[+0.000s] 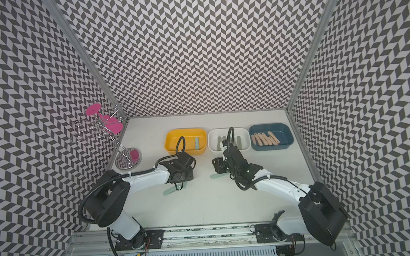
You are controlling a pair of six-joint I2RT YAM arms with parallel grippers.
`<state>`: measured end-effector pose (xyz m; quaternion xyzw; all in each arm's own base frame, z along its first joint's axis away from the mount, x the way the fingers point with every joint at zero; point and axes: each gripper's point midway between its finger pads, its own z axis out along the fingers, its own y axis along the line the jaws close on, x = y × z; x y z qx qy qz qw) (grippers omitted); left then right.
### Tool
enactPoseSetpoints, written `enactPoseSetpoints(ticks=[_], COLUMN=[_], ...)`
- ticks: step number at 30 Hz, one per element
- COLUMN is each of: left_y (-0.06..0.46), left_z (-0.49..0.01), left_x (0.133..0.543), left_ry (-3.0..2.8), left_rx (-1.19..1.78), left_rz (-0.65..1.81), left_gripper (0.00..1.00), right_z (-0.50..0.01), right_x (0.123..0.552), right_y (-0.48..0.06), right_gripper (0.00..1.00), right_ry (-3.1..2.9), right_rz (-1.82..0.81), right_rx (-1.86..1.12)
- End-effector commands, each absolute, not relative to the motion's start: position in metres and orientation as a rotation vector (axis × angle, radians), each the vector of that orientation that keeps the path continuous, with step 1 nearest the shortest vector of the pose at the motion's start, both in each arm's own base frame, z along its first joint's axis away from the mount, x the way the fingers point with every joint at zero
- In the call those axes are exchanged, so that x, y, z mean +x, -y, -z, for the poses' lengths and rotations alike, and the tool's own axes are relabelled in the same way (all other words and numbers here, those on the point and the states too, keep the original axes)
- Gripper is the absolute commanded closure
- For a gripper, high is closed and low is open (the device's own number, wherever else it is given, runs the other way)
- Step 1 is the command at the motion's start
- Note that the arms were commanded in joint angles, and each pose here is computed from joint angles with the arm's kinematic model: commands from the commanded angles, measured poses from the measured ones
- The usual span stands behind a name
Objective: Place the fruit knives into the storage box by color
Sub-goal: Pick up the fruit knife from the center of the board.
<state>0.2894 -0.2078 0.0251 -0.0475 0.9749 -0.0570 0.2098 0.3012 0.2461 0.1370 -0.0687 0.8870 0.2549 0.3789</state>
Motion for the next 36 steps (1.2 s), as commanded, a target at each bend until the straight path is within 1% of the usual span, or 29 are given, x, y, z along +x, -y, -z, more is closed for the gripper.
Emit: enactPoseSetpoints(ticks=[1,5,10,17,23,26,28,31,36], left_y=[0.217,0.215,0.204,0.201,0.206,0.210,0.214,0.221,0.230], left_z=[-0.025,-0.021,-0.020,-0.011,0.000,0.000,-0.002,-0.010,-0.037], left_x=[0.291,0.288,0.281,0.277,0.274,0.275,0.276,0.280,0.289], left_ry=[-2.698,-2.699,-2.692,-2.703,-2.727,-2.727,-2.724,-2.709,-2.654], left_rx=[-0.095,-0.047,0.035,0.144,0.186,0.182,0.178,0.168,0.135], left_rz=[0.119,0.058,-0.044,-0.118,-0.113,-0.080,-0.054,-0.007,0.085], left_gripper=[0.60,0.59,0.54,0.55,0.62,0.70,0.71,0.73,0.78], right_z=[-0.149,-0.146,-0.142,-0.140,-0.140,-0.142,-0.143,-0.145,-0.144], right_x=[0.307,0.307,0.307,0.309,0.311,0.311,0.310,0.310,0.309], right_y=[-0.241,-0.242,-0.244,-0.246,-0.248,-0.248,-0.249,-0.248,-0.248], right_gripper=[0.48,0.48,0.49,0.49,0.48,0.48,0.48,0.48,0.48], right_ry=[-2.212,-2.222,-2.232,-2.240,-2.244,-2.242,-2.241,-2.239,-2.242], right_rz=[-0.638,-0.643,-0.647,-0.647,-0.651,-0.654,-0.659,-0.660,-0.659], right_rx=[-0.149,-0.155,-0.156,-0.153,-0.151,-0.150,-0.154,-0.153,-0.154])
